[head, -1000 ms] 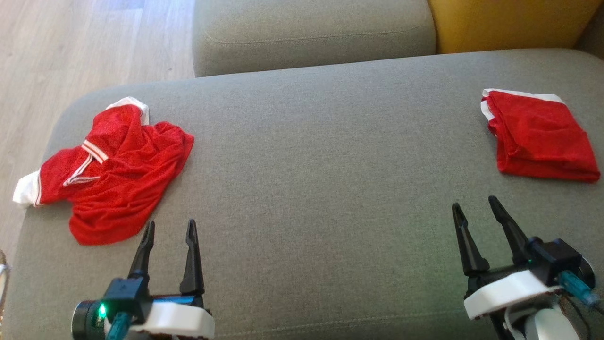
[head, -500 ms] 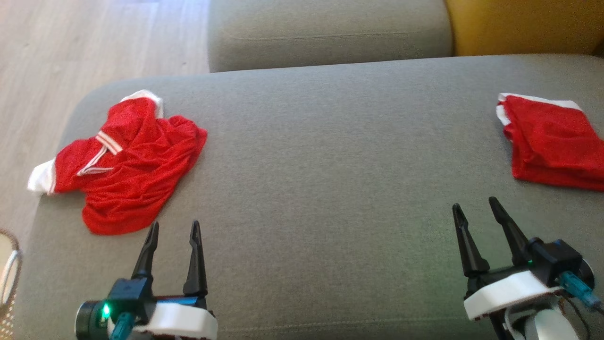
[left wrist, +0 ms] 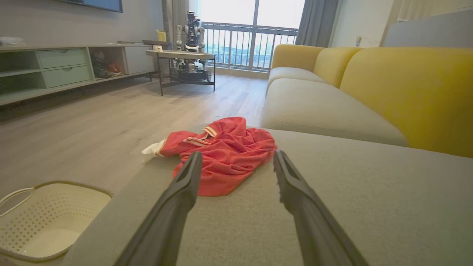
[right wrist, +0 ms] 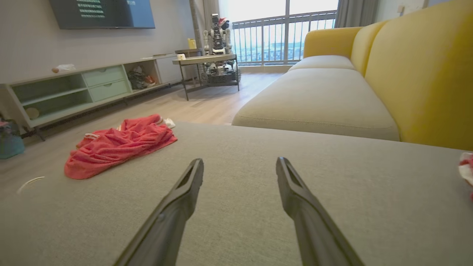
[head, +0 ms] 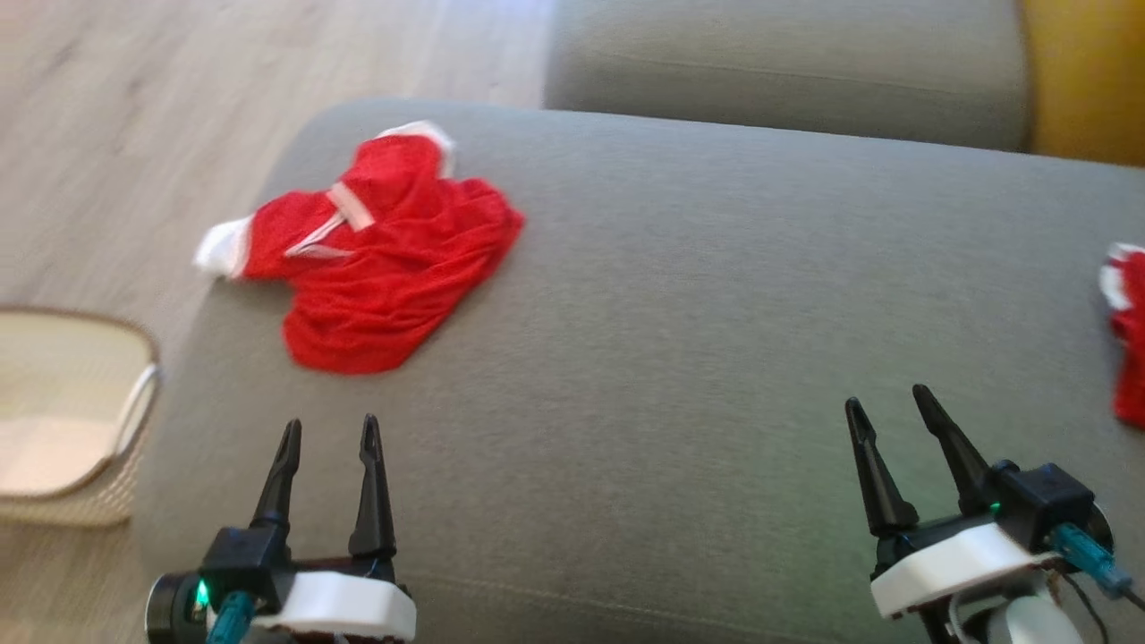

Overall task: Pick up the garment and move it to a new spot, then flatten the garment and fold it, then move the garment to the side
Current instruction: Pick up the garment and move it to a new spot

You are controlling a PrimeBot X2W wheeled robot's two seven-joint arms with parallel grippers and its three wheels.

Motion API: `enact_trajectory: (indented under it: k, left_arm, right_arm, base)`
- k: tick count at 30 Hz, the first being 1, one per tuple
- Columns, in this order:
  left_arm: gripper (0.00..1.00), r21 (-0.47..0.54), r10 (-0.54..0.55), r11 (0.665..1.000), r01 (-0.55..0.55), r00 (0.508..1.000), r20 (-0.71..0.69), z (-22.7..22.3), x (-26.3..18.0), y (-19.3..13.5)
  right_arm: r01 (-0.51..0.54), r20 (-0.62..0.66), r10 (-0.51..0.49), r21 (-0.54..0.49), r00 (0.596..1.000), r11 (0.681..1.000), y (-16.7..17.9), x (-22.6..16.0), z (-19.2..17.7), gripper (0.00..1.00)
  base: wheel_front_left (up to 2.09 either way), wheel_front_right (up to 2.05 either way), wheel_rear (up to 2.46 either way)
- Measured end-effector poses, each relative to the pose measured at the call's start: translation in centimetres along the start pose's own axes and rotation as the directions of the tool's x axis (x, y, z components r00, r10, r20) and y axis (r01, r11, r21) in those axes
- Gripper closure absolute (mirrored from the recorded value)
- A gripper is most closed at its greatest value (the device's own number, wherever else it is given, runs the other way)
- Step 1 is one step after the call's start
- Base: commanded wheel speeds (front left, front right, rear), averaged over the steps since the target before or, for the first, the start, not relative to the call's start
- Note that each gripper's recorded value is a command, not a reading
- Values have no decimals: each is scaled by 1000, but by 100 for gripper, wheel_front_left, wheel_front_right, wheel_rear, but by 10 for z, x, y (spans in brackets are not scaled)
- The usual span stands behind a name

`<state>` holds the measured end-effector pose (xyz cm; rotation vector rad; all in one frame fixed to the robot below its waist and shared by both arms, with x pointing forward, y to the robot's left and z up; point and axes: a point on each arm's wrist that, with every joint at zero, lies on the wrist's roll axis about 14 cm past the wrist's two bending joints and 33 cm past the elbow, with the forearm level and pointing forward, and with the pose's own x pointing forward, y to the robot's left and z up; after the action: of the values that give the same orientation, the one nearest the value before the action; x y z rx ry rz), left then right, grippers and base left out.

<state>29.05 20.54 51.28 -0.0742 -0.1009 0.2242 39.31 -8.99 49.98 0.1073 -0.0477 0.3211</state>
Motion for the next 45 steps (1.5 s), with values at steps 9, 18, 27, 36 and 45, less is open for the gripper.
enact_trajectory:
  k: [9, 18, 27, 36, 45]
  left_arm:
    - [0, 6, 120, 993, -120, 993, 9, 5, -14, 32]
    - [0, 13, 128, 992, -128, 991, 34, 15, 10, 40]
    - [0, 62, -25, 998, 20, 997, 74, 39, 133, 30]
    - [0, -23, -60, 998, 55, 938, -341, -40, 220, 31]
    - [0, -88, -79, 996, 30, 769, -634, -140, 237, 21]
  right_arm:
    - [-108, -41, 110, 37, 993, 993, 36, 21, -17, 0]
    - [-147, -90, 150, 37, 985, 988, 45, 37, -39, 0]
    - [-159, -103, 159, 12, 982, 987, 41, 74, -63, 0]
    - [-101, -133, 96, -31, 986, 994, 10, 91, -90, 0]
    - [-74, -150, 64, -65, 987, 995, -14, 107, -116, 0]
  base:
    - [0, 0, 0]
    - [0, 0, 0]
    - [0, 0, 0]
    - [0, 0, 0]
    - [0, 0, 0]
